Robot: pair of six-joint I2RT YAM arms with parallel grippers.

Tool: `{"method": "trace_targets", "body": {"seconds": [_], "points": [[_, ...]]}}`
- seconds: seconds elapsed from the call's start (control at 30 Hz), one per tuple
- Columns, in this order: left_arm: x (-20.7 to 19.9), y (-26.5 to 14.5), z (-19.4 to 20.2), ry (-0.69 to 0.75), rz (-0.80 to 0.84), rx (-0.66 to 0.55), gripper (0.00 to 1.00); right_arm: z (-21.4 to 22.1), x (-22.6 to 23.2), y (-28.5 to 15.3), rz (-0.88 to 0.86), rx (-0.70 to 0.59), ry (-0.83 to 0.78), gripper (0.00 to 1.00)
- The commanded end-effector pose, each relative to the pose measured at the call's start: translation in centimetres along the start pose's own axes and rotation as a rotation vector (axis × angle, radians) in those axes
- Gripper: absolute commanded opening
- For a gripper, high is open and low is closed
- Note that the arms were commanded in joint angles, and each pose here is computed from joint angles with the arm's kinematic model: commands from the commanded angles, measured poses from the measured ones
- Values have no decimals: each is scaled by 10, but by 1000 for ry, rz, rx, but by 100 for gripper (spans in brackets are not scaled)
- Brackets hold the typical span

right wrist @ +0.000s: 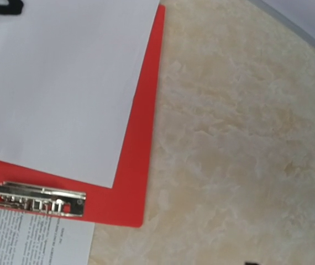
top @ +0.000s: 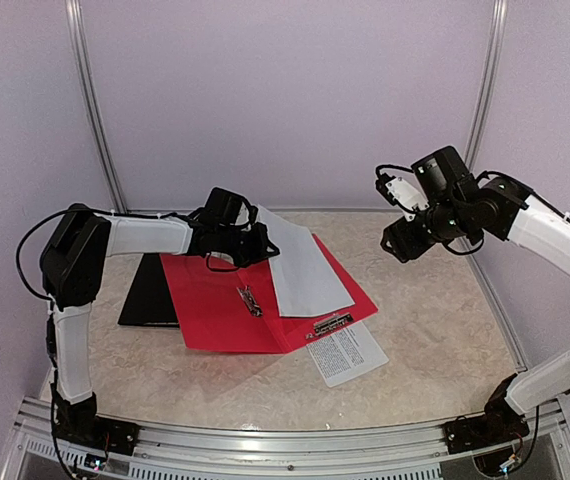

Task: Put the files into the folder
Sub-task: Insert the file into the spring clip on the folder.

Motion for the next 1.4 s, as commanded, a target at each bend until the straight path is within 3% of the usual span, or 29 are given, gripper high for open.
{"method": "trace_targets", "body": {"seconds": [0.0,0.4,0.83,1.37], "points": [[9,5,5,-43,15,-10,0,11,6,17,-15,44,11,65],[6,2,11,-11,30,10,0,29,4,43,-56,101,28,65],[12,-1,16,-124,60,13,0,37,7,53,-75,127,36,64],[8,0,31,1,-37,-20,0,47,7,58,-79,149,35,64]]}}
Point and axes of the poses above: each gripper's point midway between its finger pads, its own y axis out along the fingers, its own x axis along the line the jaws close on, z = x × y, the point moved 8 cm from there along -y, back along the fingers, and after that the axes turned 9 degrees about y, right-handed, at the moved point
